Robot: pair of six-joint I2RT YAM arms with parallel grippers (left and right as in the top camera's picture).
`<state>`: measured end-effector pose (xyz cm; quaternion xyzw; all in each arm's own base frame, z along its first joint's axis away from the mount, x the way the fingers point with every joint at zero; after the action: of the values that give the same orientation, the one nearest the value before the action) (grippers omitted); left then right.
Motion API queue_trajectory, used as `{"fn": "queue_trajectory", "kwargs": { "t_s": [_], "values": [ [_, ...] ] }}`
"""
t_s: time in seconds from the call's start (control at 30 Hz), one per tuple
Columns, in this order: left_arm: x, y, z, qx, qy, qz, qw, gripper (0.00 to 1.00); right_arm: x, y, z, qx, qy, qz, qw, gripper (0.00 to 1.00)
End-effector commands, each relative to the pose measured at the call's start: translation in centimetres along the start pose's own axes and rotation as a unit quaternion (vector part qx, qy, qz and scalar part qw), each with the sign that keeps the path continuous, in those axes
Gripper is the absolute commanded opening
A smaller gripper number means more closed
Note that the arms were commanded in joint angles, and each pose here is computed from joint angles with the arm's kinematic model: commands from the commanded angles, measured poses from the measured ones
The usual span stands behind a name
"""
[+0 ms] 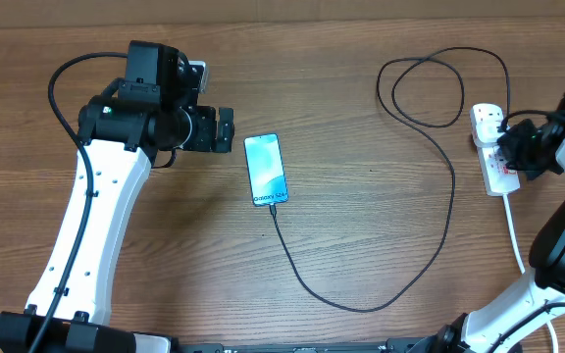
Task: Plug charger to phone and switch on socket
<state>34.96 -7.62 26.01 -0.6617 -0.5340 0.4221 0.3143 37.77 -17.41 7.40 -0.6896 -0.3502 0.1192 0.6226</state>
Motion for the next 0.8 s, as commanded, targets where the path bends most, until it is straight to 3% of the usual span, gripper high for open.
{"fn": "queue_trajectory", "kwargs": {
  "t_s": [0.0,0.13,0.33,0.53,0.77],
  "values": [
    [-0.1,0.0,-0.4,-0.004,0.015,-0.002,1.000,1.00,-1.6,-1.2,0.2,-0.009,0.061,0.069,0.996,0.04],
    [-0.1,0.0,-0.4,-0.003,0.015,-0.002,1.000,1.00,-2.7,-6.1,-0.7,-0.058,0.102,0.103,0.988,0.04],
    [-0.1,0.0,-0.4,-0.003,0.015,-0.002,1.000,1.00,-0.6,-15.5,-0.4,-0.151,0.088,0.046,0.984,0.04],
    [-0.1,0.0,-0.4,-0.003,0.015,-0.002,1.000,1.00,5.3,-24.6,4.4,-0.205,-0.054,-0.105,0.972,0.04],
    [-0.1,0.0,-0.4,-0.003,0.015,-0.002,1.000,1.00,12.1,-30.9,14.0,-0.169,-0.237,-0.295,0.910,0.04]
  ]
}}
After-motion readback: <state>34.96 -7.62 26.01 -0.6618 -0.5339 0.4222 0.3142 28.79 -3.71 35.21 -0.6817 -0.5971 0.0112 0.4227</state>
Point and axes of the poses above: each gripper's point midway between its finger pads, its own y axis out along the fingers, its own x axis along the line the jaws close on, z = x × y, the point moved 5 cm from there along -y, back along the fingers, and after that the axes turned 5 degrees about -y, right-handed, at the moved point
